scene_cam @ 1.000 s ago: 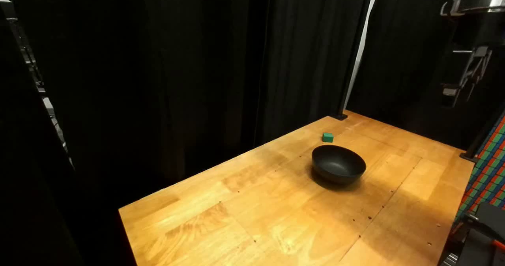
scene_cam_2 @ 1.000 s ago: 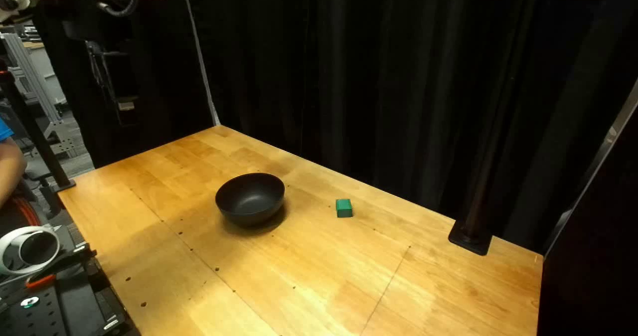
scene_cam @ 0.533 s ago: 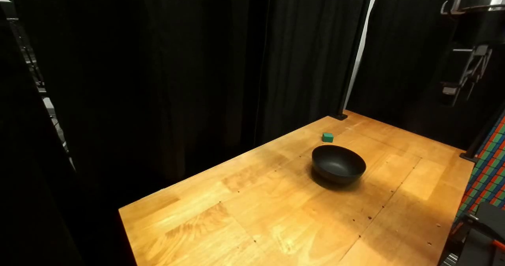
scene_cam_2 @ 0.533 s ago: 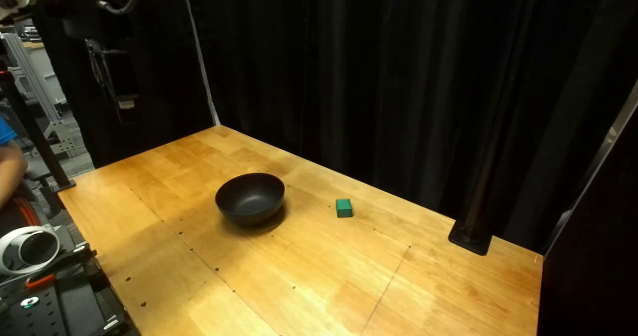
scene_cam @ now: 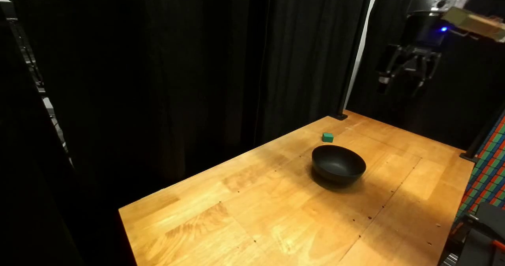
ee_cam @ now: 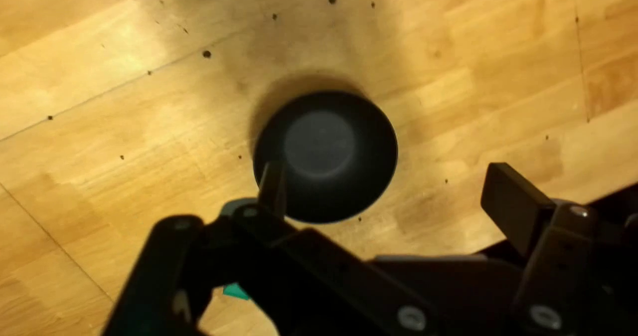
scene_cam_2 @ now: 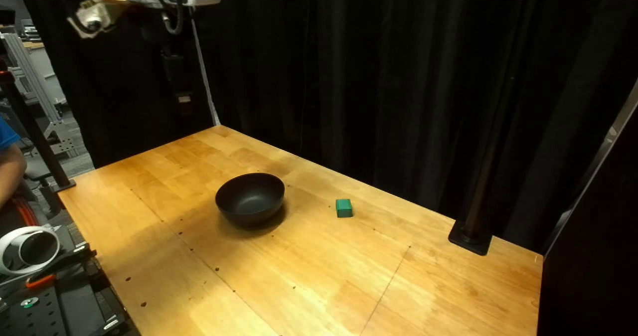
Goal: Pick up the green block from the table and put in the black bowl.
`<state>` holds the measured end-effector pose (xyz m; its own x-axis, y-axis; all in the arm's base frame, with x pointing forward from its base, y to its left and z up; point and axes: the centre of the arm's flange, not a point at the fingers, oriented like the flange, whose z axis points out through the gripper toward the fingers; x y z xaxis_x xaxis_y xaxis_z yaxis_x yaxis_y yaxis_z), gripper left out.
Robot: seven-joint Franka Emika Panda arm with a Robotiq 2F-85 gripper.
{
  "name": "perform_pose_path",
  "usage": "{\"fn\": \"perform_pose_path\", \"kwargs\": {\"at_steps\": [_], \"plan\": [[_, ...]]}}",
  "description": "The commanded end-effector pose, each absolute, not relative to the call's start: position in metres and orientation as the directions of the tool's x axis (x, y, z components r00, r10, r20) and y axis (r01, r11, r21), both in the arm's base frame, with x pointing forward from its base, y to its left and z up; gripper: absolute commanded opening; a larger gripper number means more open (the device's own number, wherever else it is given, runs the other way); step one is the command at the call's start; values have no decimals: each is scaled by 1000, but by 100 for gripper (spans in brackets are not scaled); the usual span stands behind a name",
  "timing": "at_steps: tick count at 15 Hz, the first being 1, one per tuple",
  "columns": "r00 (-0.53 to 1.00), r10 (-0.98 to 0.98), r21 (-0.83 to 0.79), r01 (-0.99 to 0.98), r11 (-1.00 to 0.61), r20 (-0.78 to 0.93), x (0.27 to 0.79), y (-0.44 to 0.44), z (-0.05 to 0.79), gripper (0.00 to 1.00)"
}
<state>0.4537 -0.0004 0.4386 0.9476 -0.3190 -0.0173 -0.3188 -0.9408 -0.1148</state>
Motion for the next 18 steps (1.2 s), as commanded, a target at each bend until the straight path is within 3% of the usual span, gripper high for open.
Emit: {"fn": "perform_pose_path", "kwargs": {"at_steps": [1,9,18], "plan": [[868,-496,-158,-486,-859,24,547,2,425,100],[598,-796,-170,-778,-604,92,686,-50,325,100],[477,-877,-35,-877,-479,64,719,-151,218,100]]}}
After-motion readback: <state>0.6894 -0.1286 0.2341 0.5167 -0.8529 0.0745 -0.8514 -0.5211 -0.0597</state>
